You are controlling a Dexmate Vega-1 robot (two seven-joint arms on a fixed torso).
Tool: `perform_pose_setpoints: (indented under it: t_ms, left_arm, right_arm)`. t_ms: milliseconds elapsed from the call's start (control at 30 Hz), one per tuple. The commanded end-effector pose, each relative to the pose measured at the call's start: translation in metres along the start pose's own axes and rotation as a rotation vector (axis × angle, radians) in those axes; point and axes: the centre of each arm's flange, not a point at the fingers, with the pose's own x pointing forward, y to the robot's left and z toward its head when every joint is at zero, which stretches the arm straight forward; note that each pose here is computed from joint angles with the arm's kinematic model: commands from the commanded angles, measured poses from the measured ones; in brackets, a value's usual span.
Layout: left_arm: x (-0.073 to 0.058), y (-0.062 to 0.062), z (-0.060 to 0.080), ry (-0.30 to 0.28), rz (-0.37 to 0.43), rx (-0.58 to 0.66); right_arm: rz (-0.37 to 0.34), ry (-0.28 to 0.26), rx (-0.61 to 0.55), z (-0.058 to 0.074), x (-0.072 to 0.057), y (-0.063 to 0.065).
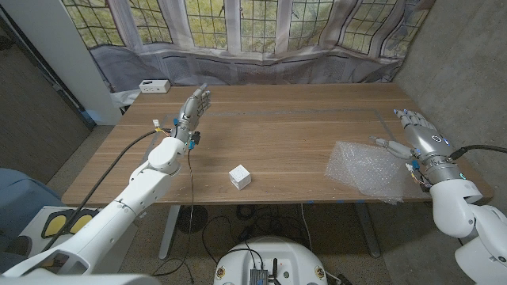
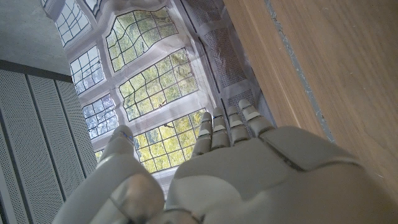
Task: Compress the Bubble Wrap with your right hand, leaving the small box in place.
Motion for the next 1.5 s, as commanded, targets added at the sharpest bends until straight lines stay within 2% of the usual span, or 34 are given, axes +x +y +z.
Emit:
perform_pose_setpoints:
  t_ms: [33,500,1033,1500]
  left_arm:
    - [0.0,0.001,-0.001,-0.002,0.01,-0.003]
    - [-0.002,-0.001,-0.002,0.006,0.013,-0.004]
    - [0.0,-0.004,-0.003,0.018,-0.006,-0.004]
    - [-0.001,-0.002,-0.004,0.03,-0.003,0.002]
  right_arm:
    - [0.118,0.072,-0.052,-0.003,0.005,0.006]
    - [0.225,0.1,-0.027,-0.004,0.011,0.012]
    - [0.315,0.107,0.017,-0.002,0.022,0.035]
    - [0.387,0.132,0.001,-0.004,0.029,0.047]
